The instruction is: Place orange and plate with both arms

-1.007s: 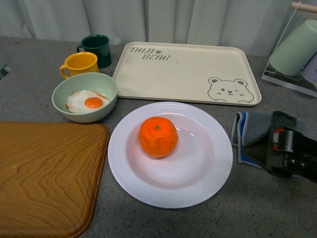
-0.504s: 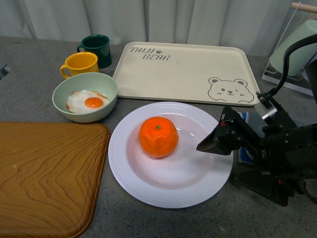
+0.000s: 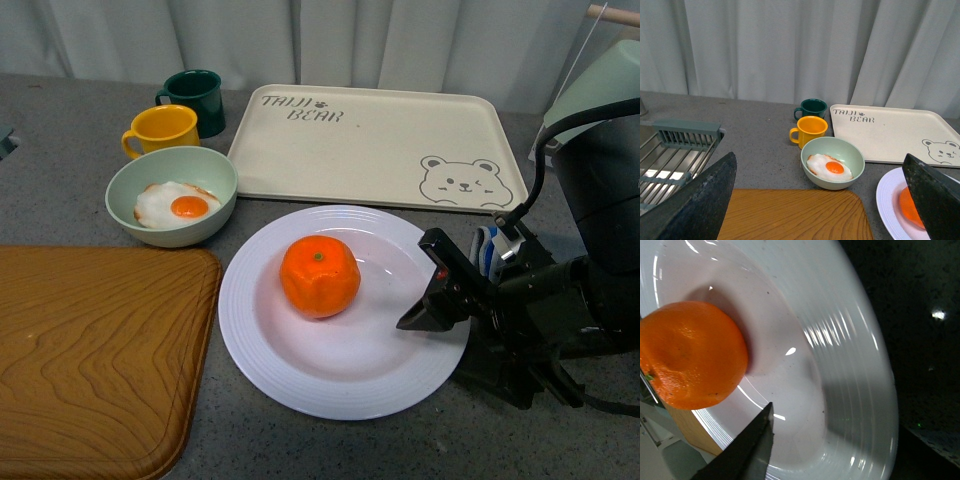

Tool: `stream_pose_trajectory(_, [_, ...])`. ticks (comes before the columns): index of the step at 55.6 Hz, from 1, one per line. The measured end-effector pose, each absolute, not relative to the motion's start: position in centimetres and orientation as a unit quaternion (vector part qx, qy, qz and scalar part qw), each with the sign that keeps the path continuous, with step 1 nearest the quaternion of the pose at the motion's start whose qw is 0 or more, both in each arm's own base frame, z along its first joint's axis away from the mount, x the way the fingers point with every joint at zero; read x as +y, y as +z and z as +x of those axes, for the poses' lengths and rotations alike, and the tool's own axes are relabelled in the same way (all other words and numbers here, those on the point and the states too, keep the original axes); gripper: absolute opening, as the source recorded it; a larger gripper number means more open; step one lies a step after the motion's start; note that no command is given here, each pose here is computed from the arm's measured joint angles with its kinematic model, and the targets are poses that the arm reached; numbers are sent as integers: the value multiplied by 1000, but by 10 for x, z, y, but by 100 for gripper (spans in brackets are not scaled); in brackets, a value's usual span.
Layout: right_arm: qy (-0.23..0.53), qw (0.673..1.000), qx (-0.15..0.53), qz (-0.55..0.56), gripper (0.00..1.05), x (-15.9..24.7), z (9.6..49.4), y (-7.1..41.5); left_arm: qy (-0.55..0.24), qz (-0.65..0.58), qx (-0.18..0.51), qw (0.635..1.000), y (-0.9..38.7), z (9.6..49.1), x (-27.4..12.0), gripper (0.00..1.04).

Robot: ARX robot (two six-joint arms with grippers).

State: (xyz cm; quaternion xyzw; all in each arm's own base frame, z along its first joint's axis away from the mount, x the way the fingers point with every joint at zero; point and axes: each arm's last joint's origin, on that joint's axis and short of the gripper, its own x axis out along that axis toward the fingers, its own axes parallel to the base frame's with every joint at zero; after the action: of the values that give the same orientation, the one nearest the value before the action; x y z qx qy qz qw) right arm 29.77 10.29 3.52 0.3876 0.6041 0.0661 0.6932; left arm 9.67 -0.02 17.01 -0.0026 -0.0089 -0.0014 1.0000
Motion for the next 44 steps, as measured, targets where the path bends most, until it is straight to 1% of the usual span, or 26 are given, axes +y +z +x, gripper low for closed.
stream_pose_trajectory(9, [40,684,622,380,21,101,299,34,-1,-3,-9,1000,170,97,0,98])
stream_pose_trajectory(15, [56,678,621,389,14,98,302,40,-1,-3,-9,1000,170,97,0,98])
stream_pose_trajectory(27, [92,687,599,401,7,96,306,57,-1,-3,-9,1000,170,97,0,98])
stream_pose_trajectory(33, [120,685,585,417,2,96,307,66,-1,-3,-9,1000,170,97,0,98])
stream_pose_trajectory(44, [156,686,553,446,2,95,303,68,-1,-3,-9,1000,170,97,0,98])
